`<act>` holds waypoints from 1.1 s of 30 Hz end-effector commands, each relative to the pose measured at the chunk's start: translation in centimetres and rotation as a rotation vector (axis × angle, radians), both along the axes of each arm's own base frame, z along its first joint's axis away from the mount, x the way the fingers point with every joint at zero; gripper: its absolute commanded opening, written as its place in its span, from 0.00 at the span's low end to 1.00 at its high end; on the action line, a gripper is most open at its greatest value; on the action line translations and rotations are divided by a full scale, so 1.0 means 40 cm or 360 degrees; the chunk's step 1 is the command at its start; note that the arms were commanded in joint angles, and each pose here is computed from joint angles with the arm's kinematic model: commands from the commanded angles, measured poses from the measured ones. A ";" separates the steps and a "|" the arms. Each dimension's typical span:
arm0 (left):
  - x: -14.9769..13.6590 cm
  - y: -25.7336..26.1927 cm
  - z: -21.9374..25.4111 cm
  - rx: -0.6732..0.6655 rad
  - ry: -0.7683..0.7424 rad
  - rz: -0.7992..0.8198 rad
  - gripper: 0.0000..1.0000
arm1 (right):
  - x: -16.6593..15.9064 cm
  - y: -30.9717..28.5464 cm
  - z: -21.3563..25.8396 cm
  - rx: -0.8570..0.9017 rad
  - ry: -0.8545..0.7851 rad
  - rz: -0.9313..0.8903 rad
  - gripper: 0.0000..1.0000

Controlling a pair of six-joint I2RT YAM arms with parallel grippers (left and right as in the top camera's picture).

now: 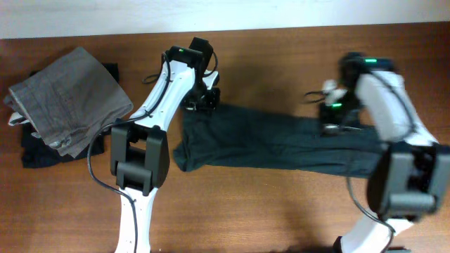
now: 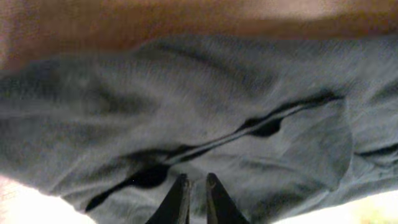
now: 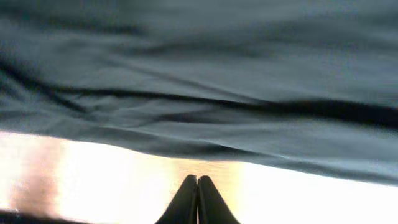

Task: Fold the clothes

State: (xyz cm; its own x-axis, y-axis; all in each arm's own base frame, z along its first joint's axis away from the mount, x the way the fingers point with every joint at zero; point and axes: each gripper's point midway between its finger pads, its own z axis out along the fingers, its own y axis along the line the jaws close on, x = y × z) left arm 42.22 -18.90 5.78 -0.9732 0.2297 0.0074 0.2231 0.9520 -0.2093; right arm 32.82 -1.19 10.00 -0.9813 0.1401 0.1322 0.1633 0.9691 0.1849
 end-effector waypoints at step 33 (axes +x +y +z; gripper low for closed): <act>0.189 0.315 0.253 -0.0092 -0.0372 0.0465 0.53 | -0.146 -0.683 -0.117 -0.0275 -0.0224 -0.0754 0.65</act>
